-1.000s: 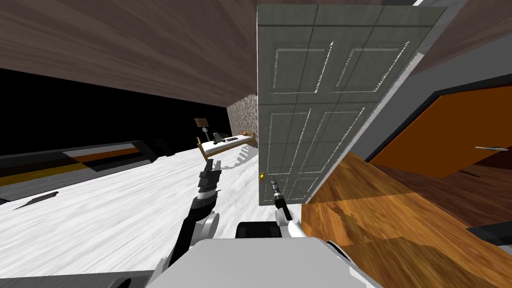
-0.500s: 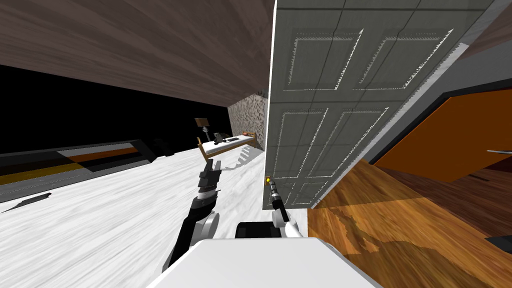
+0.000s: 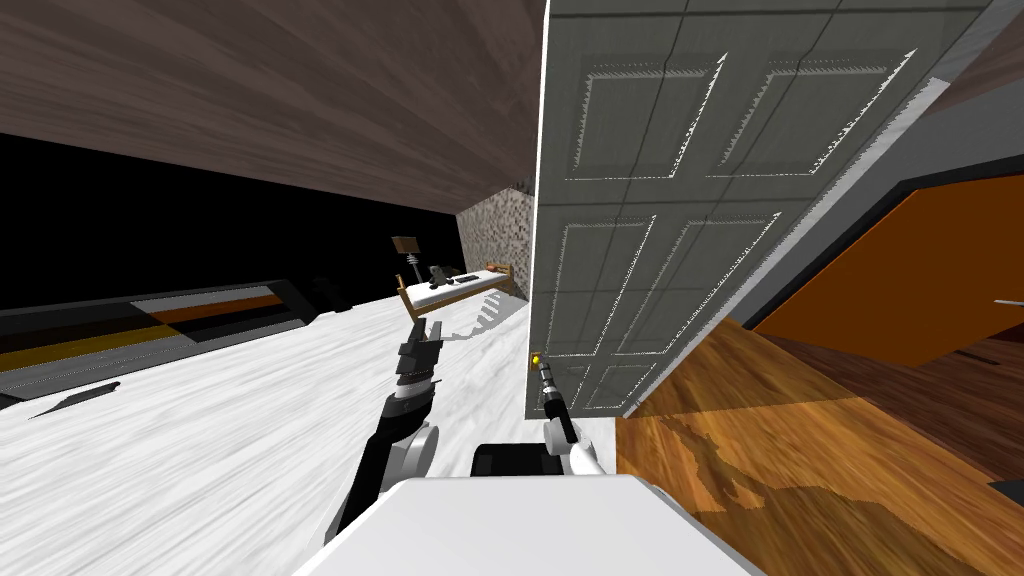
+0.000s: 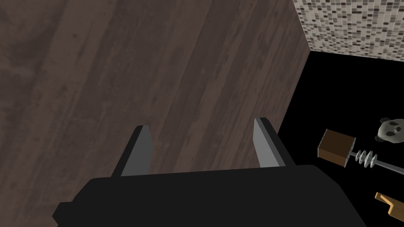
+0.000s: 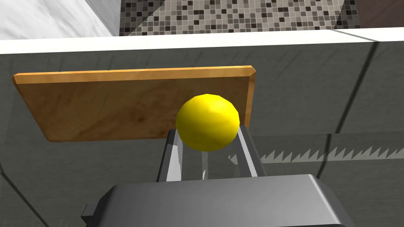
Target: Push the door open
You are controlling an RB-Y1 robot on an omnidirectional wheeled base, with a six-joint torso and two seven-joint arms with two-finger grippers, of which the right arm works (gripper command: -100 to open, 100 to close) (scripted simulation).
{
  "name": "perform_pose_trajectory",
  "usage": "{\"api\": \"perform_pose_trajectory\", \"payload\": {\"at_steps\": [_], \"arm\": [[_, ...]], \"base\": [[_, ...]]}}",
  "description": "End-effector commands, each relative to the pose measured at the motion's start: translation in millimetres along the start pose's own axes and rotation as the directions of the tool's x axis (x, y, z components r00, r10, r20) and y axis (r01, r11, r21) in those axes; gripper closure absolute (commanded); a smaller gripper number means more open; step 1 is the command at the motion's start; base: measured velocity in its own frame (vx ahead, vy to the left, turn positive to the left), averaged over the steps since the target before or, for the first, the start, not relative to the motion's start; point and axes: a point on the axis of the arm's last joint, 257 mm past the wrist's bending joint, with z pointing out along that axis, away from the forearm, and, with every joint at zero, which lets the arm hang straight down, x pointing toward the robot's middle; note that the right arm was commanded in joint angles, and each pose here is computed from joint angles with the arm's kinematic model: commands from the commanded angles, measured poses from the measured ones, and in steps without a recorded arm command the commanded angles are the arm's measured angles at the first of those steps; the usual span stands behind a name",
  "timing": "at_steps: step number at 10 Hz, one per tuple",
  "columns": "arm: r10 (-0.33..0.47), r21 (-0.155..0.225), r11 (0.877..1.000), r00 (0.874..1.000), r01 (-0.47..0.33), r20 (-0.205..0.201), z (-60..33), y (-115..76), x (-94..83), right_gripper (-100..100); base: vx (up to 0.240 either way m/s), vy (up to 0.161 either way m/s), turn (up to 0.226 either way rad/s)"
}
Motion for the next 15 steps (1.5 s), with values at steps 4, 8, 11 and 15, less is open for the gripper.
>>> {"api": "perform_pose_trajectory", "payload": {"at_steps": [4, 8, 11, 15], "arm": [[-0.032, 0.002, 0.999, 0.998, 0.032, 0.058, 2.5, -0.6, -41.3, 100], [-0.052, 0.010, 0.999, 0.999, 0.051, 0.014, -7.8, -4.9, -37.7, -100], [-0.049, 0.010, 0.999, 0.999, 0.049, -0.006, -11.1, -4.7, -29.7, -100], [-0.006, 0.006, 1.000, 0.998, 0.006, -0.066, -21.5, -0.6, 12.7, -100]], "base": [[0.124, 0.057, -0.039], [0.066, -0.032, -0.172], [-0.031, -0.062, -0.076], [-0.079, 0.008, -0.193]]}}
